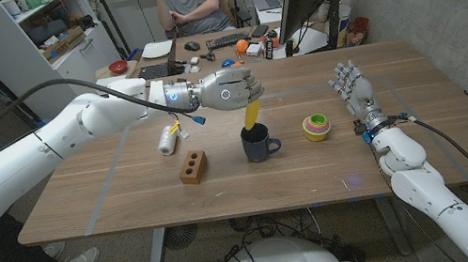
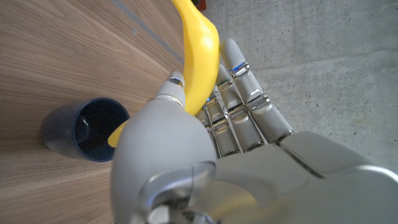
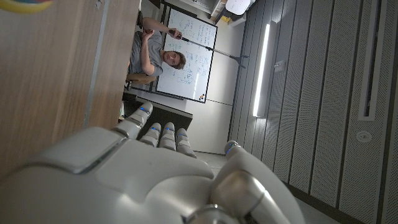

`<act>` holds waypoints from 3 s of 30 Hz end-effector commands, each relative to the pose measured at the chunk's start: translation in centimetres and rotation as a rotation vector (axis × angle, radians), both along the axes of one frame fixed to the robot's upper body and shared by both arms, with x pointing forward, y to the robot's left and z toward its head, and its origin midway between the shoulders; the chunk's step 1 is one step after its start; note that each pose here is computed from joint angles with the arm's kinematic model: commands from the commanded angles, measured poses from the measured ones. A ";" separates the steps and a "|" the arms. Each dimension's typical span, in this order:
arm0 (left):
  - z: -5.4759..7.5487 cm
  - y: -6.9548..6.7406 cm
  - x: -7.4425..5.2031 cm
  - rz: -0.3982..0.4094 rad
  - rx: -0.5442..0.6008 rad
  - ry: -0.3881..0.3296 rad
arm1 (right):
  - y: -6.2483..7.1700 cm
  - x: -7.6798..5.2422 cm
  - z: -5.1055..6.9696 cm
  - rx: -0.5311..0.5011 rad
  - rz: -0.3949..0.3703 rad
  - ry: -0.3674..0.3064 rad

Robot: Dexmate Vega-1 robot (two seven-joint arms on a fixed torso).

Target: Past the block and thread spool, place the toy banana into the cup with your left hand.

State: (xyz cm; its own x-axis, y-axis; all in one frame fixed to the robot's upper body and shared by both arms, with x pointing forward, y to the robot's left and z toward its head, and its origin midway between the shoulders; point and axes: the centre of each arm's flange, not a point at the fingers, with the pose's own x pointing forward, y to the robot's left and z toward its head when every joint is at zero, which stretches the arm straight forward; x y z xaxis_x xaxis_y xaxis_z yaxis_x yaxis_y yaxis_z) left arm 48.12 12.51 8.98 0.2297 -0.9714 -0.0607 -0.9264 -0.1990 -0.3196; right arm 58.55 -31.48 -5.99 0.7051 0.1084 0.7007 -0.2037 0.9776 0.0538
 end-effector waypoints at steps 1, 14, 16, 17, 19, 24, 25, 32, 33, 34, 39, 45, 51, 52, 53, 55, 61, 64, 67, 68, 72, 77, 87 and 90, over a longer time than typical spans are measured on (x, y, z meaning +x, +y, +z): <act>-1.3 0.1 1.0 0.017 0.048 0.006 | -0.1 0.2 0.6 -0.017 -0.002 -0.008; -2.2 -0.2 2.2 0.043 0.103 0.005 | -0.4 0.5 0.3 0.003 -0.003 0.002; -2.3 -0.2 2.4 0.047 0.102 0.020 | -0.4 0.5 0.2 0.000 -0.007 0.002; -2.4 -0.1 2.5 0.048 0.108 0.022 | -0.4 0.5 0.2 0.006 -0.005 0.002; -2.7 -0.1 2.8 0.056 0.117 0.016 | -0.4 0.6 0.2 0.001 -0.011 0.007; -2.8 -0.2 2.8 0.053 0.132 0.010 | -0.4 0.7 0.1 0.006 -0.005 0.005; -2.8 -0.1 2.8 0.042 0.140 0.003 | -0.4 0.7 0.2 0.000 -0.003 0.004; -3.4 0.0 2.9 0.049 0.139 -0.010 | -0.4 0.7 0.4 -0.024 -0.011 0.006; -3.9 0.1 2.9 0.042 0.158 -0.039 | -0.3 0.7 0.3 -0.013 -0.012 0.010; -3.9 0.2 2.9 0.032 0.157 -0.032 | -0.3 0.6 0.2 -0.006 -0.010 0.010; -3.7 0.2 3.1 0.058 0.133 -0.001 | -0.3 0.6 0.1 -0.008 -0.005 0.012; -4.4 0.2 3.5 0.071 0.151 0.009 | -0.5 0.4 -0.5 0.006 -0.014 0.018; -4.8 0.1 3.5 0.123 0.145 0.009 | -0.5 0.5 -0.4 -0.001 -0.008 0.019; -4.6 0.2 3.5 0.115 0.139 0.016 | -0.5 0.5 -0.5 0.001 -0.014 0.019; -4.4 0.2 3.5 0.125 0.128 0.023 | -0.6 0.6 -0.6 0.005 -0.019 0.025; -4.5 0.3 3.5 0.111 0.143 0.000 | -0.5 0.8 -0.8 0.011 -0.006 0.029; -4.6 0.1 4.1 0.131 0.130 -0.008 | -0.5 0.8 -0.4 0.006 -0.006 0.011; -5.0 0.2 4.3 0.143 0.145 -0.003 | -0.6 0.8 -0.4 0.011 -0.014 0.015; -4.6 0.2 4.1 0.140 0.136 0.009 | -0.7 0.9 -0.4 0.013 -0.014 0.016; -4.6 0.2 4.1 0.140 0.129 0.013 | -0.7 0.9 -0.4 0.014 -0.012 0.016; -5.0 0.2 4.0 0.127 0.157 0.007 | -0.6 1.0 -0.2 0.011 -0.011 0.008; -5.0 0.3 4.1 0.140 0.154 0.002 | -0.5 1.2 -0.1 0.011 -0.010 0.012; -5.0 0.8 4.1 0.113 0.137 -0.015 | -0.3 1.5 -0.1 0.006 -0.008 0.022; -5.0 0.9 3.9 0.093 0.136 -0.029 | -0.3 1.5 0.0 0.005 -0.009 0.021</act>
State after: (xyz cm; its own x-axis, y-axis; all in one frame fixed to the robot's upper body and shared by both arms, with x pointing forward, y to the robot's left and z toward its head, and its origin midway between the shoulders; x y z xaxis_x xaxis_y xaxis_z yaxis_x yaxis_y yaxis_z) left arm 52.23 12.99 3.90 0.3538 -0.9134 -0.2012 -0.8907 -0.2633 -0.3705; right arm 59.81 -32.01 -6.03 0.7152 0.0940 0.6925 -0.1928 0.9790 0.0661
